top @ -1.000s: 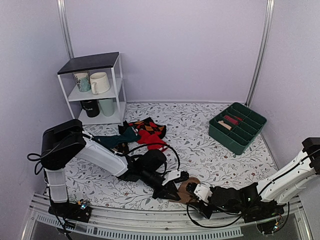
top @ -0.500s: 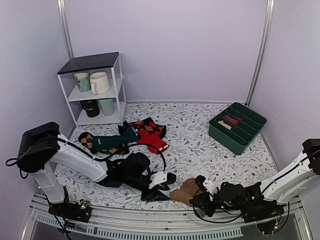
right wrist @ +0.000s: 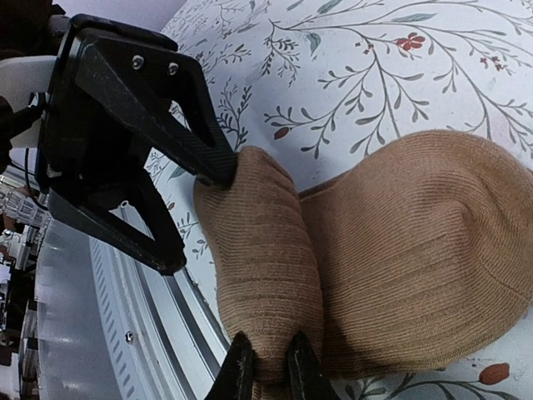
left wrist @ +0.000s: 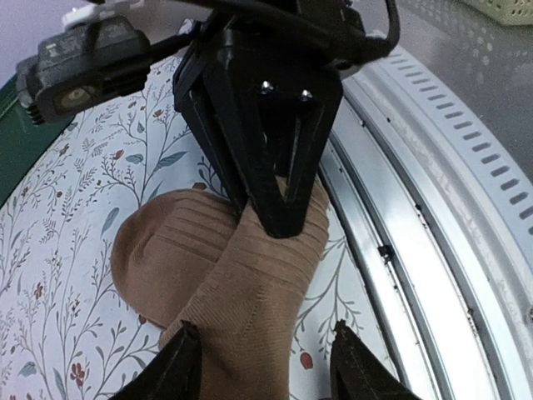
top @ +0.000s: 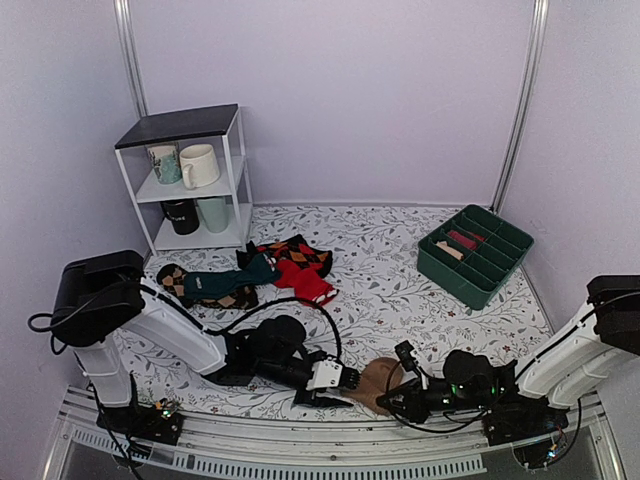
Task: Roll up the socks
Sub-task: Roll a pair of socks at the center of the board.
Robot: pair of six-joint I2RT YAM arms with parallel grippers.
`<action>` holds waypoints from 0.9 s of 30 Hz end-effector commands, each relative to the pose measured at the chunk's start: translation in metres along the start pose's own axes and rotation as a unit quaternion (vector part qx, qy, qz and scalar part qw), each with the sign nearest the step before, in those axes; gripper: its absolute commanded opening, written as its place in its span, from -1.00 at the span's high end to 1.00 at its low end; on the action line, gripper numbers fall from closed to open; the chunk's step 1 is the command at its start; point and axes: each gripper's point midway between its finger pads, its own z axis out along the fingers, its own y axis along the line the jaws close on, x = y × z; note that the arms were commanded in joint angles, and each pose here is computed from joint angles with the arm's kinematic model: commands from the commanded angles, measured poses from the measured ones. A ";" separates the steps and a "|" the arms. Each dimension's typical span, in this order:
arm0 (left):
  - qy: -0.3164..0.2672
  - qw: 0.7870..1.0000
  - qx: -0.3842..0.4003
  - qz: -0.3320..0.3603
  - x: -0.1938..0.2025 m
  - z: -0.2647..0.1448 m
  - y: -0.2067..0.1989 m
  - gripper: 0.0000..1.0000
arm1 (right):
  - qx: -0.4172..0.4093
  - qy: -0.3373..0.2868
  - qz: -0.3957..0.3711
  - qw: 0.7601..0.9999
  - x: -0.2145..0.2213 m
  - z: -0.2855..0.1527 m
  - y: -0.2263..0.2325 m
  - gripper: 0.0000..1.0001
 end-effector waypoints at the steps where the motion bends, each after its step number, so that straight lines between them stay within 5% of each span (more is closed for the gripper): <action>1: -0.030 0.999 0.000 0.044 -0.019 0.010 0.004 -0.06 | 0.058 0.121 0.026 0.991 0.062 -0.005 -0.040 0.93; 9: -0.019 0.999 0.008 0.042 -0.008 0.022 0.003 -0.07 | 0.053 0.129 0.025 0.990 0.064 -0.003 -0.039 0.94; 21: 0.071 0.996 0.041 0.031 0.030 0.032 -0.014 -0.06 | 0.053 0.130 0.030 0.990 0.063 -0.005 -0.043 0.95; 27: 0.121 0.990 0.068 0.021 0.058 0.040 -0.033 0.20 | 0.048 0.135 0.028 0.989 0.061 -0.004 -0.043 0.95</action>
